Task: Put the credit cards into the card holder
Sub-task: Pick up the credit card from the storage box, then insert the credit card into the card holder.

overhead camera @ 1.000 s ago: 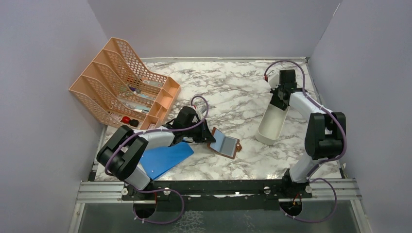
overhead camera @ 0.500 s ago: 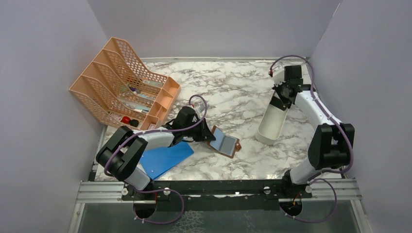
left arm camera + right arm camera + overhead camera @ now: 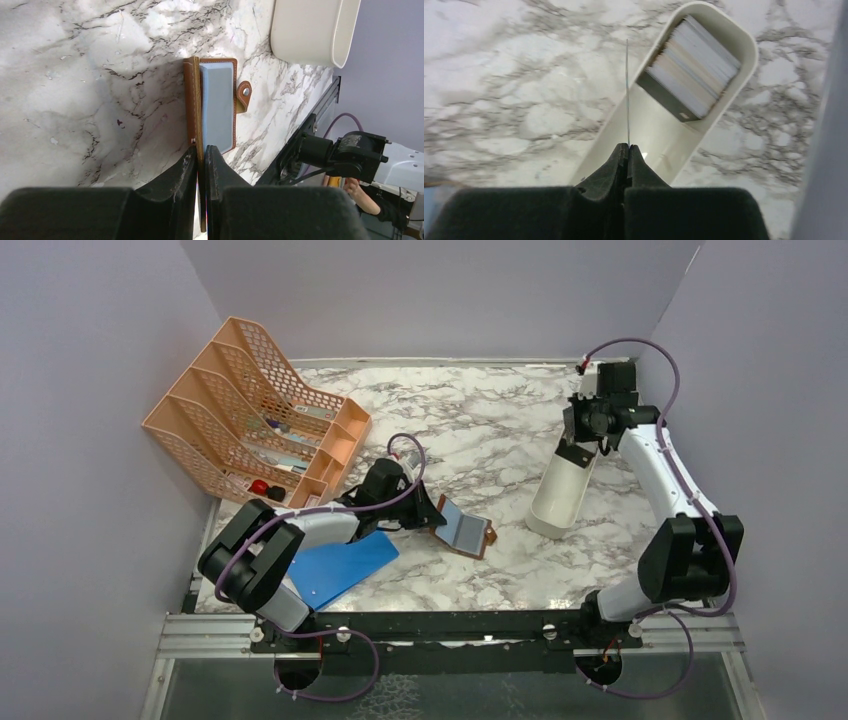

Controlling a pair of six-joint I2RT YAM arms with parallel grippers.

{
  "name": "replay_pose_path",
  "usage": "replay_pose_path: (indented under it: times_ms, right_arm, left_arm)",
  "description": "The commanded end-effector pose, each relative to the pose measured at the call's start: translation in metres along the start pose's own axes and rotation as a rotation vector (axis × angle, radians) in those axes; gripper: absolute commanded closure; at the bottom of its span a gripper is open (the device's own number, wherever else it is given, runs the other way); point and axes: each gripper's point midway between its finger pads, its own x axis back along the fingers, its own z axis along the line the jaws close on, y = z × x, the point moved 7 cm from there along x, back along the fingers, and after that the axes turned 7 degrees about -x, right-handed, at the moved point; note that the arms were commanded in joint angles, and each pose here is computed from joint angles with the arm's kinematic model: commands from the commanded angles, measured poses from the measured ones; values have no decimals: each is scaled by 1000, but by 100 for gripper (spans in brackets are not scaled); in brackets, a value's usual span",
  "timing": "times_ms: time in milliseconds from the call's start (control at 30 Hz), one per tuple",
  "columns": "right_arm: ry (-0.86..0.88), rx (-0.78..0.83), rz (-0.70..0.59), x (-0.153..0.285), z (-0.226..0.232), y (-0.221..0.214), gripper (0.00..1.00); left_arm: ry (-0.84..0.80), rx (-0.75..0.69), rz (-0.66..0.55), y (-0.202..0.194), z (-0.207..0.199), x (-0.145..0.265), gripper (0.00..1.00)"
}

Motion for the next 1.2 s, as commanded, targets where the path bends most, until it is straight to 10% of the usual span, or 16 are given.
replay_pose_path:
  times_ms: [0, 433, 1167]
  right_arm:
    - [282, -232, -99, 35, 38, 11, 99]
    - [715, -383, -27, 63, 110, -36, 99]
    - [801, -404, 278, 38, 210, -160, 99]
  left_arm:
    - [-25, -12, -57, 9, -11, -3, 86]
    - [15, 43, -180, 18, -9, 2, 86]
    - [71, 96, -132, -19, 20, 8, 71]
